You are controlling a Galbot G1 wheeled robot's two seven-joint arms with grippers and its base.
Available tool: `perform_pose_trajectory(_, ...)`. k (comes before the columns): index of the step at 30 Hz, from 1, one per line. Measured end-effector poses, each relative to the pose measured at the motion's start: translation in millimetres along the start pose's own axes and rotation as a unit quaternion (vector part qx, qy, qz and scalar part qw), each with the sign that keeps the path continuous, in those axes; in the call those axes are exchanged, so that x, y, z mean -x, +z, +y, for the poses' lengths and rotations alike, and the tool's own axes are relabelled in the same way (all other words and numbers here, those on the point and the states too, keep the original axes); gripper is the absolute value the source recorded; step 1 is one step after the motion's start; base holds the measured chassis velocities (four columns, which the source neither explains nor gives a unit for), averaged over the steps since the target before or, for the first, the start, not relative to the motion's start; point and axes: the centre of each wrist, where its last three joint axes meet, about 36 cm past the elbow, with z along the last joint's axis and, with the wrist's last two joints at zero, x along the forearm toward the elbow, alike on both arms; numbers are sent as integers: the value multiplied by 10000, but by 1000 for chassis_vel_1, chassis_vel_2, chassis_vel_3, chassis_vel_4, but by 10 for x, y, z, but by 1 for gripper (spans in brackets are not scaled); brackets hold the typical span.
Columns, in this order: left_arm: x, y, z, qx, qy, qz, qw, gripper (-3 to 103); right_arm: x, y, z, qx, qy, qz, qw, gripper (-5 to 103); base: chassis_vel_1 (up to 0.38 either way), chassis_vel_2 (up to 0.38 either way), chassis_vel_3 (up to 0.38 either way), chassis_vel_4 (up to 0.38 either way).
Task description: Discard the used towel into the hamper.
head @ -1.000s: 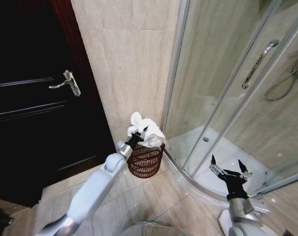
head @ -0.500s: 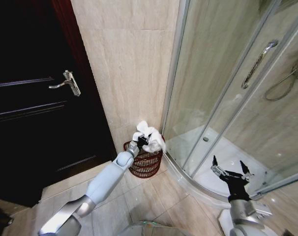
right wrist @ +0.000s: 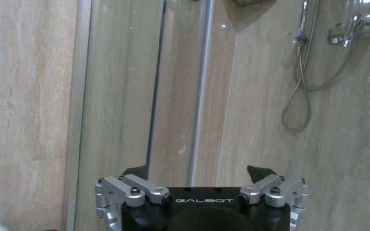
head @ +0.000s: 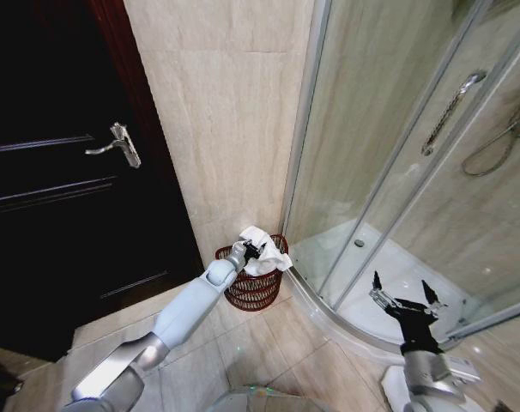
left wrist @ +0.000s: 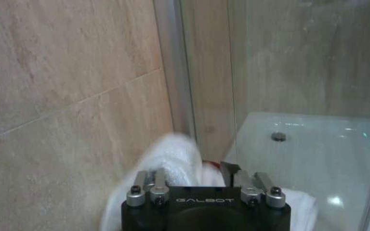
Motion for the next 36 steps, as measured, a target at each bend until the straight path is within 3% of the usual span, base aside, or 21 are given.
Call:
perform_pose_trajectory(2, -18, -12, 11, 6, 3, -3, 10000, 59, -1, -8, 5, 8, -5, -10, 10000, 100, 0, 0, 0, 0)
perform_pose_trajectory(4, -23, -12, 14, 3, 3, -3, 10000, 59, -2, -9, 8, 11, -8, -11, 10000, 100, 0, 0, 0, 0)
perform_pose_trajectory(8, -70, 5, 48, -96, -30, -11, 9999, 81, 5, -23, 33, 24, -38, -28, 10000, 100, 0, 0, 0, 0)
perform_pose_trajectory(10, -80, 5, 51, -110, -35, -23, 9999, 81, 5, -27, 35, 25, -41, -30, 10000, 100, 0, 0, 0, 0)
perform_pose_trajectory(12, -176, -37, 45, -250, -54, -263, 9993, 91, 5, -50, 42, 28, -50, -40, 10000, 100, 0, 0, 0, 0)
perform_pose_trajectory(13, -176, -37, 45, -250, -54, -263, 9993, 91, 5, -50, 42, 28, -50, -40, 10000, 100, 0, 0, 0, 0)
perform_pose_trajectory(15, -376, -137, 1, -448, -110, -705, 9964, 99, 9, -80, 47, 38, -53, -38, 10000, 100, 0, 0, 0, 0)
perform_pose_trajectory(16, -376, -137, 1, -448, -110, -705, 9964, 99, 9, -80, 47, 38, -53, -38, 10000, 100, 0, 0, 0, 0)
perform_pose_trajectory(19, -875, -244, -29, -668, -355, -1129, 9907, 100, 27, -122, 65, 105, -58, -31, 9999, 100, 0, 0, 0, 0)
perform_pose_trajectory(20, -875, -244, -29, -668, -355, -1129, 9907, 100, 27, -122, 65, 105, -58, -31, 9999, 100, 0, 0, 0, 0)
perform_pose_trajectory(23, -1369, -215, -116, -829, -935, -1602, 9791, 100, 33, -153, 98, 267, -117, 30, 9996, 100, 0, 0, 0, 0)
perform_pose_trajectory(25, -1448, -189, -127, -884, -1074, -1652, 9764, 100, 33, -154, 101, 288, -128, 42, 9995, 100, 0, 0, 0, 0)
perform_pose_trajectory(28, -1912, -60, -158, -1106, -1934, -1790, 9583, 100, 29, -144, 93, 301, -218, 52, 9993, 100, 0, 0, 0, 0)
perform_pose_trajectory(29, -2041, -9, -141, -1052, -2236, -1776, 9526, 100, 29, -142, 84, 294, -233, 44, 9993, 100, 0, 0, 0, 0)
perform_pose_trajectory(30, -2041, -9, -141, -1052, -2236, -1776, 9526, 100, 29, -142, 84, 294, -233, 44, 9993, 100, 0, 0, 0, 0)
perform_pose_trajectory(31, -2142, 36, -111, -986, -2476, -1774, 9474, 100, 29, -142, 76, 289, -248, 43, 9993, 100, 0, 0, 0, 0)
perform_pose_trajectory(32, -2271, 94, -61, -912, -2764, -1783, 9399, 100, 28, -142, 65, 278, -268, 42, 9992, 100, 0, 0, 0, 0)
perform_pose_trajectory(33, -2481, 174, 10, -848, -3165, -1794, 9276, 100, 27, -144, 47, 255, -306, 26, 9992, 100, 0, 0, 0, 0)
perform_pose_trajectory(35, -2658, 218, 53, -828, -3428, -1788, 9185, 100, 24, -143, 35, 239, -351, 1, 9991, 100, 0, 0, 0, 0)
perform_pose_trajectory(36, -2658, 218, 53, -828, -3428, -1788, 9185, 100, 24, -143, 35, 239, -351, 1, 9991, 100, 0, 0, 0, 0)
